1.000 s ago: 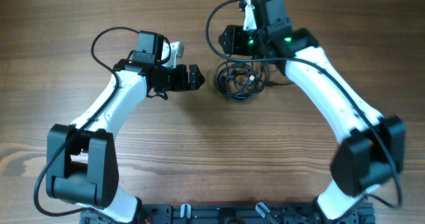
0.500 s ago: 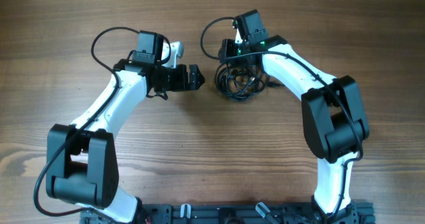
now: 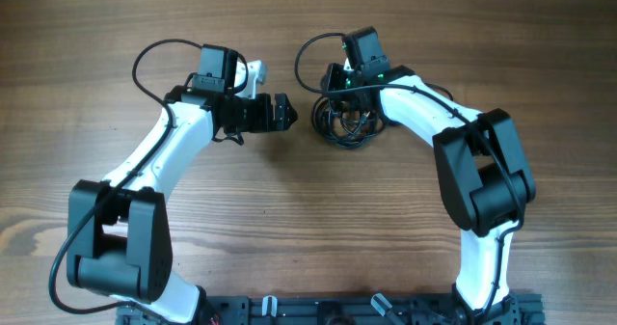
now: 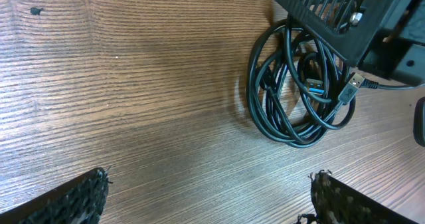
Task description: Untangle cables
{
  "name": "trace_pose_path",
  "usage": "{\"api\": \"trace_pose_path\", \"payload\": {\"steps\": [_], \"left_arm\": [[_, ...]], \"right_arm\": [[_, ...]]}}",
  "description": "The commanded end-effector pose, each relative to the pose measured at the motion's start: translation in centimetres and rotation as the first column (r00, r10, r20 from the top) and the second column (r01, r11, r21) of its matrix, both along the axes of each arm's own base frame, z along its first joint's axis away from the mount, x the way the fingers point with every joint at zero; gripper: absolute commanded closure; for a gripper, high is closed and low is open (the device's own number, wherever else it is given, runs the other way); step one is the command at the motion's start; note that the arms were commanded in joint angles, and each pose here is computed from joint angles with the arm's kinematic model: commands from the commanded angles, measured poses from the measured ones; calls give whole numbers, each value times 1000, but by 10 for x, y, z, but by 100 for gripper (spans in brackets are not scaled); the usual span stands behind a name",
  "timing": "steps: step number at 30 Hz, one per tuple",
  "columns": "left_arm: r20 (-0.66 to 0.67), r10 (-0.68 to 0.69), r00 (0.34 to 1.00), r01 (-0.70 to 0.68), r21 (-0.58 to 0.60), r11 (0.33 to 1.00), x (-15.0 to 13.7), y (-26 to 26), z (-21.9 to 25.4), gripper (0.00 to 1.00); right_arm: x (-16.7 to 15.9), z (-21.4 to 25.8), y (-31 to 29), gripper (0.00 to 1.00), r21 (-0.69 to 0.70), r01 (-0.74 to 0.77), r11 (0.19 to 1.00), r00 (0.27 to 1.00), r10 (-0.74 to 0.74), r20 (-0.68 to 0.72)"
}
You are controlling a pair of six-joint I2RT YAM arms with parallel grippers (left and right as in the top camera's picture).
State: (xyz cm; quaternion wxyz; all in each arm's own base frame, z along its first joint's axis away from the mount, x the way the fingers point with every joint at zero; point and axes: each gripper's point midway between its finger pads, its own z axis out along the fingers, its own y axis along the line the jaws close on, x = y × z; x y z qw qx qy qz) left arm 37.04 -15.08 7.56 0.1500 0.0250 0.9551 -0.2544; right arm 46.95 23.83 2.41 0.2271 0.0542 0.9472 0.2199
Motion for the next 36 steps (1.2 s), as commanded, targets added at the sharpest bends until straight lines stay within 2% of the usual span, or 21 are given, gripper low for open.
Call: {"api": "trace_pose_path", "payload": {"steps": [1, 6, 7, 9, 10, 11, 12, 14, 17, 18, 19, 22, 26, 28, 36], "left_arm": [[-9, -16, 1000, 16, 5, 1000, -3, -2, -6, 0], [-9, -16, 1000, 16, 5, 1000, -3, -2, -6, 0], [-9, -15, 1000, 15, 5, 1000, -3, -1, -6, 0], [-9, -16, 1000, 16, 5, 1000, -3, -2, -6, 0], [-9, -16, 1000, 16, 5, 1000, -3, -2, -6, 0], [-9, -16, 1000, 16, 5, 1000, -3, -2, -6, 0], [-9, -16, 1000, 16, 5, 1000, -3, -2, -6, 0], [-9, -16, 1000, 16, 5, 1000, -3, -2, -6, 0], [-9, -16, 1000, 16, 5, 1000, -3, -2, -6, 0], [-9, -16, 1000, 16, 5, 1000, -3, -2, -6, 0], [-9, -16, 1000, 16, 5, 1000, -3, -2, -6, 0], [-9, -16, 1000, 16, 5, 1000, -3, -2, -6, 0], [-9, -16, 1000, 16, 5, 1000, -3, -2, -6, 0], [-9, -16, 1000, 16, 5, 1000, -3, -2, -6, 0], [-9, -16, 1000, 16, 5, 1000, -3, -2, -6, 0]], "right_arm": [[-17, -12, 23, 52, 101, -68, 993, 995, 75, -67], [-20, -14, 22, 50, 97, -67, 993, 994, 75, -81], [-21, -15, 21, 54, 95, -66, 993, 993, 74, -89], [-23, -16, 20, 72, 91, -65, 994, 992, 74, -98], [-23, -16, 20, 93, 88, -71, 994, 992, 80, -96], [-23, -16, 20, 96, 78, -102, 992, 991, 108, -82], [-23, -13, 20, 96, 84, -113, 990, 990, 119, -75], [-24, 9, 24, 96, 194, -161, 968, 982, 177, -68], [-36, 66, 31, 96, 438, -277, 855, 948, 318, -21], [-42, 82, 31, 96, 501, -306, 810, 935, 355, -4], [-52, 108, 30, 96, 600, -354, 717, 906, 422, 30], [-72, 148, 25, 96, 744, -428, 513, 838, 534, 113], [-88, 172, 16, 96, 817, -454, 356, 782, 599, 174], [-97, 188, 13, 95, 830, -498, 253, 733, 635, 246], [-88, 192, 3, 96, 854, -441, 276, 759, 623, 191]]}}
